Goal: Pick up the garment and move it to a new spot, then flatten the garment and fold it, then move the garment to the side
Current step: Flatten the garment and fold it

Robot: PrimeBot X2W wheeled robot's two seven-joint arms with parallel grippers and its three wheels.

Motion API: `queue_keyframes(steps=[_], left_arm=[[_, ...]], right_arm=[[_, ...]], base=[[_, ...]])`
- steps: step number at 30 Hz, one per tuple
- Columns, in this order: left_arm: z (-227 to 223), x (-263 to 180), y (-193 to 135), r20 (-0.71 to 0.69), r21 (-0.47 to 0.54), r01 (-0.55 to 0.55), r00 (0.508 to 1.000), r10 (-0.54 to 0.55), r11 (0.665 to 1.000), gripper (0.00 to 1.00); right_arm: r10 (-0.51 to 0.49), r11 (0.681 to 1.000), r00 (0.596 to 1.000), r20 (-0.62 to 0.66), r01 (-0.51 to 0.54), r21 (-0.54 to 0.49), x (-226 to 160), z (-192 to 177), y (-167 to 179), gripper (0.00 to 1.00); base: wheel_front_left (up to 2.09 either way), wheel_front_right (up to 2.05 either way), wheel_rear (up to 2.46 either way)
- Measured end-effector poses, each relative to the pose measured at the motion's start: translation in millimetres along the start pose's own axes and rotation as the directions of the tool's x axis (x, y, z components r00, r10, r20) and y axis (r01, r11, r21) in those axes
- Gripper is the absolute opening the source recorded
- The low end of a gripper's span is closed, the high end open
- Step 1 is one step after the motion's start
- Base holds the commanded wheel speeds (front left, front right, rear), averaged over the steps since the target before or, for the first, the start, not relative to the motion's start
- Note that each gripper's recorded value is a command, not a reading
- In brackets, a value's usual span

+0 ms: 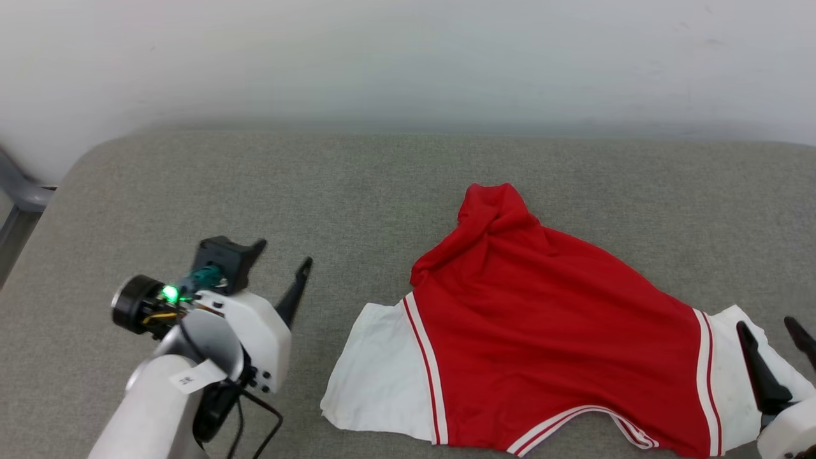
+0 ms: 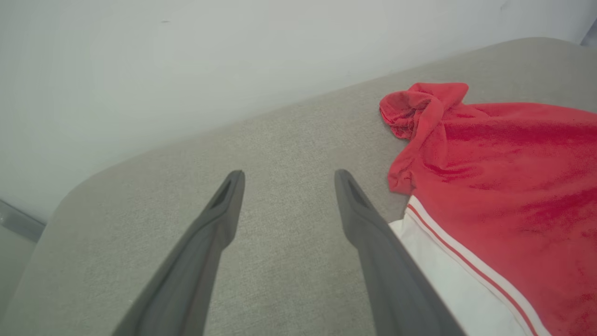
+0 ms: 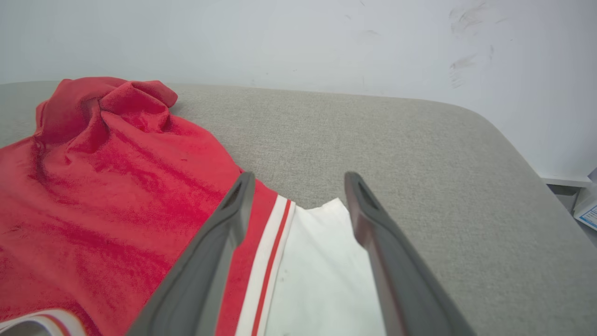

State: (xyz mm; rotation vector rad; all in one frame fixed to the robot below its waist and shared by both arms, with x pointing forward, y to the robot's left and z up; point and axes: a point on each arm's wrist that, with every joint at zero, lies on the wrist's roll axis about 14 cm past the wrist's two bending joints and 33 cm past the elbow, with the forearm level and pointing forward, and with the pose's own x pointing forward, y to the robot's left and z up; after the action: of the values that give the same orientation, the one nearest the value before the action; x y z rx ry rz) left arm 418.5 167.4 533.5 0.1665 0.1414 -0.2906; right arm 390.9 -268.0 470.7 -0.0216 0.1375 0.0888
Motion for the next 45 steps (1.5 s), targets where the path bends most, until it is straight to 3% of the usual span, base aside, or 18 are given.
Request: queue_keyframes(steps=[6,13,14,15,26,32,36,37,38,39,43,45], left_arm=[[-29,-3,-41,-0.257,-0.045,0.196,0.945,-0.2,0.98,1.0],[-63,-11,-52,-0.474,-0.132,0.276,0.826,-0.305,0.952,1.0],[-86,-17,-61,-0.576,-0.159,0.317,0.74,-0.349,0.935,1.0],[-91,-19,-65,-0.598,-0.167,0.328,0.716,-0.36,0.93,1.0],[-144,-37,-84,-0.751,-0.211,0.396,0.519,-0.407,0.894,1.0],[-166,-39,-86,-0.789,-0.215,0.415,0.46,-0.408,0.884,1.0],[-174,-36,-88,-0.788,-0.214,0.424,0.457,-0.413,0.88,1.0],[-175,-36,-88,-0.785,-0.213,0.427,0.46,-0.414,0.879,0.56],[-176,-36,-89,-0.782,-0.212,0.429,0.464,-0.415,0.878,0.04],[-175,-35,-89,-0.777,-0.208,0.432,0.472,-0.417,0.877,0.0],[-169,-33,-87,-0.747,-0.207,0.418,0.516,-0.419,0.885,0.0],[-161,-29,-83,-0.714,-0.211,0.396,0.562,-0.418,0.894,0.0]], right_arm=[[-0.012,1.0,1.0,-0.022,0.012,0.007,-14,-7,12,1.0],[-0.021,1.0,0.999,-0.036,0.022,0.009,-17,-8,18,1.0],[-0.025,1.0,0.999,-0.044,0.025,0.006,-16,-8,20,1.0],[-0.025,1.0,0.999,-0.048,0.026,0.007,-16,-9,21,1.0],[-0.033,0.999,0.996,-0.081,0.035,0.024,-16,-21,24,1.0],[-0.041,0.999,0.994,-0.103,0.043,0.025,-12,-29,22,1.0],[-0.048,0.998,0.993,-0.112,0.051,0.025,-10,-33,19,1.0],[-0.049,0.998,0.992,-0.114,0.052,0.026,-10,-33,19,1.0],[-0.05,0.998,0.992,-0.114,0.053,0.026,-10,-34,19,1.0],[-0.049,0.998,0.992,-0.114,0.053,0.025,-9,-34,19,1.0],[-0.044,0.999,0.994,-0.099,0.045,0.016,-9,-28,18,1.0],[-0.042,0.999,0.995,-0.086,0.043,0.005,-10,-22,16,1.0]], base=[[0.0,0.0,0.0],[0.0,0.0,0.0],[0.0,0.0,0.0],[0.0,0.0,0.0],[0.0,0.0,0.0],[0.0,0.0,0.0],[0.0,0.0,0.0],[0.0,0.0,0.0],[0.0,0.0,0.0],[0.0,0.0,0.0],[0.0,0.0,0.0],[0.0,0.0,0.0]])
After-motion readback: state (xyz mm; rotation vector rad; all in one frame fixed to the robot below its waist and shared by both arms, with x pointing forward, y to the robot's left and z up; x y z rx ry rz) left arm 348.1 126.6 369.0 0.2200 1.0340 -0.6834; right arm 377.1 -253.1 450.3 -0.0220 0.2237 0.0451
